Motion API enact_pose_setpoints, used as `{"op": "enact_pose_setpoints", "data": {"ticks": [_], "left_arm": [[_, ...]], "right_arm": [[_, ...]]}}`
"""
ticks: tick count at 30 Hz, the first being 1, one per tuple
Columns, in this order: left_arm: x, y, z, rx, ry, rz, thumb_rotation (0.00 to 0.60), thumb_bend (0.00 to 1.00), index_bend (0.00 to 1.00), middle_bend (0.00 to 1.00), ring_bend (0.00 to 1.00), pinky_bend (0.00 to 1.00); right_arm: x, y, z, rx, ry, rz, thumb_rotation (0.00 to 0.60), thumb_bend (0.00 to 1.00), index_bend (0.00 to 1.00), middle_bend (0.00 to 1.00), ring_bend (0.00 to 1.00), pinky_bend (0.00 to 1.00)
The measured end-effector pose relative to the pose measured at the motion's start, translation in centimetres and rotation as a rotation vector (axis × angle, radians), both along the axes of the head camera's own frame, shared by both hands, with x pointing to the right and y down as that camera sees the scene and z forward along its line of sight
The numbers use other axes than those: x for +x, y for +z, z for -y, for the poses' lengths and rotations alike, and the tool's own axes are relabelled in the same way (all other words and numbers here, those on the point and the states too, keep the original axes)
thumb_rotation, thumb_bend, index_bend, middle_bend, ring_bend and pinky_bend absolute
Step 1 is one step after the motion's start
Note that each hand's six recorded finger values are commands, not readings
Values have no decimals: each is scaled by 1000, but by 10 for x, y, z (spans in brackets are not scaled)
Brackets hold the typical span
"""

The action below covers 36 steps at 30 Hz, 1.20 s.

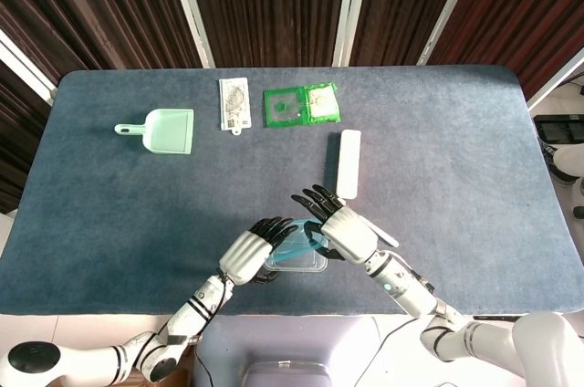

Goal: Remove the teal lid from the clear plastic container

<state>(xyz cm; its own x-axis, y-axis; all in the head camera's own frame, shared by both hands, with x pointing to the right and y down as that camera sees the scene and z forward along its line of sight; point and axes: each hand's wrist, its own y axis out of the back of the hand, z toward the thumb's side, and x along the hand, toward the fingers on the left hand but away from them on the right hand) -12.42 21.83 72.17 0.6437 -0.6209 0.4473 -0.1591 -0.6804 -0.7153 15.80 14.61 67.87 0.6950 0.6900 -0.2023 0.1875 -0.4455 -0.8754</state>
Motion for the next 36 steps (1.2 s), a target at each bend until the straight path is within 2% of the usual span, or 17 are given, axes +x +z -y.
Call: {"op": "enact_pose_setpoints", "data": {"ticks": [2, 6, 11, 19, 25, 36], "left_arm": [[2, -5, 0, 16, 13, -18, 600, 350, 0, 79, 12, 310], [3, -12, -2, 34, 35, -51, 600, 348, 0, 46, 0, 110], [1, -16, -3, 50, 48, -61, 600, 340, 0, 3, 0, 9], [-4, -12, -1, 50, 39, -65, 600, 327, 0, 0, 0, 0], [-7, -8, 4, 49, 23, -91, 600, 304, 0, 0, 0, 0], [-11, -5, 7, 87, 28, -107, 600, 284, 0, 0, 0, 0]], "right_arm": [[0, -5, 2, 9, 16, 11, 600, 645, 757, 196, 0, 0], [-1, -15, 8, 33, 41, 42, 600, 645, 757, 201, 0, 0], [0, -25, 12, 63, 52, 71, 600, 646, 757, 203, 0, 0], [8, -30, 19, 94, 67, 86, 600, 646, 758, 208, 2, 0], [16, -26, 20, 82, 65, 85, 600, 645, 758, 210, 7, 0], [31, -22, 24, 96, 73, 79, 600, 645, 758, 210, 8, 0]]}}
